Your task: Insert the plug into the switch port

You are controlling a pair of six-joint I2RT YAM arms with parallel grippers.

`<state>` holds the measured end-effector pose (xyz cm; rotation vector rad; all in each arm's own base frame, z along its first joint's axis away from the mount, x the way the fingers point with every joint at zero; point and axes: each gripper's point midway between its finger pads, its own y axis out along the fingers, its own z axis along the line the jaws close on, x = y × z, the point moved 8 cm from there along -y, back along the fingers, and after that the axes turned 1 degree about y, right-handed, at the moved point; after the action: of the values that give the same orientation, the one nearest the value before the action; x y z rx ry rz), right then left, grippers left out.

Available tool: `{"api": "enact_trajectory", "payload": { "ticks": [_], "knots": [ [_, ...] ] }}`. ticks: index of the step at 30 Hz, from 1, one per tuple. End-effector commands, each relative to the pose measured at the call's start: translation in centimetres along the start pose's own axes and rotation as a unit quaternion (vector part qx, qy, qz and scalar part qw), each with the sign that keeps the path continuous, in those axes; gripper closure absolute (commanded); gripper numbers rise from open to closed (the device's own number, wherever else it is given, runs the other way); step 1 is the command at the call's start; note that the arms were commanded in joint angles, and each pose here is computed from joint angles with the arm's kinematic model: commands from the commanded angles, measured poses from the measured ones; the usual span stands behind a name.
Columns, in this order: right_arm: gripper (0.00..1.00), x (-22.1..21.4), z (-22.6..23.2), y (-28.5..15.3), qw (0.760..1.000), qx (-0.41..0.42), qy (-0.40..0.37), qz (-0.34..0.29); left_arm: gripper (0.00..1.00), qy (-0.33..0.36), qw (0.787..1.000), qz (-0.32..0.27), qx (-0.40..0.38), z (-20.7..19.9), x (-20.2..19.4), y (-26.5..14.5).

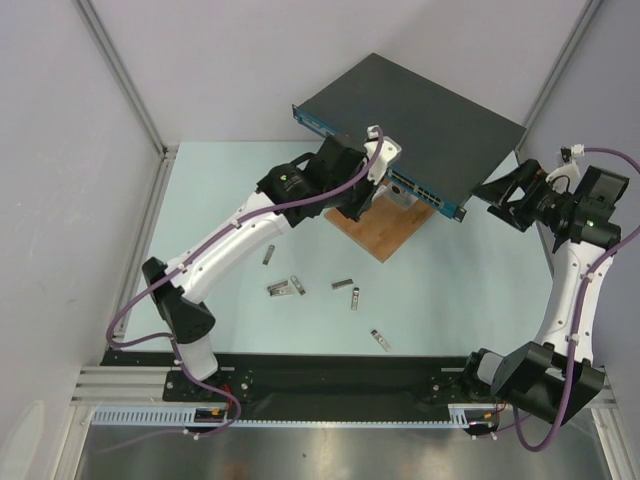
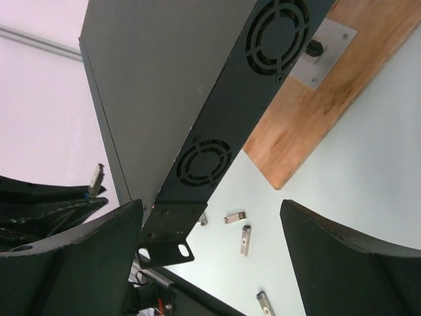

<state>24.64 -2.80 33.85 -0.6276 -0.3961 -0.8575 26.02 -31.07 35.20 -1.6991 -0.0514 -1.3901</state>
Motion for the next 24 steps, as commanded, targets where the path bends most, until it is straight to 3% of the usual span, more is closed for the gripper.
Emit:
{"api": "enact_trajectory", "payload": {
  "ticks": [1,19,24],
  "knots": [
    [0.08,0.7,1.7,0.0,0.999,0.044,-0.019,-0.022,1.0,-0.005,1.0,-0.014,0.014,0.1,1.2,-0.5],
    [0.13,-0.6,0.6,3.3,0.998,0.058,0.012,-0.014,1.0,-0.008,0.999,-0.028,0.024,0.0,3.1,1.2],
    [0.16,-0.5,0.9,3.5,0.998,0.067,0.009,-0.014,1.0,-0.04,0.999,-0.018,0.028,-0.2,3.5,1.7]
  ]
}}
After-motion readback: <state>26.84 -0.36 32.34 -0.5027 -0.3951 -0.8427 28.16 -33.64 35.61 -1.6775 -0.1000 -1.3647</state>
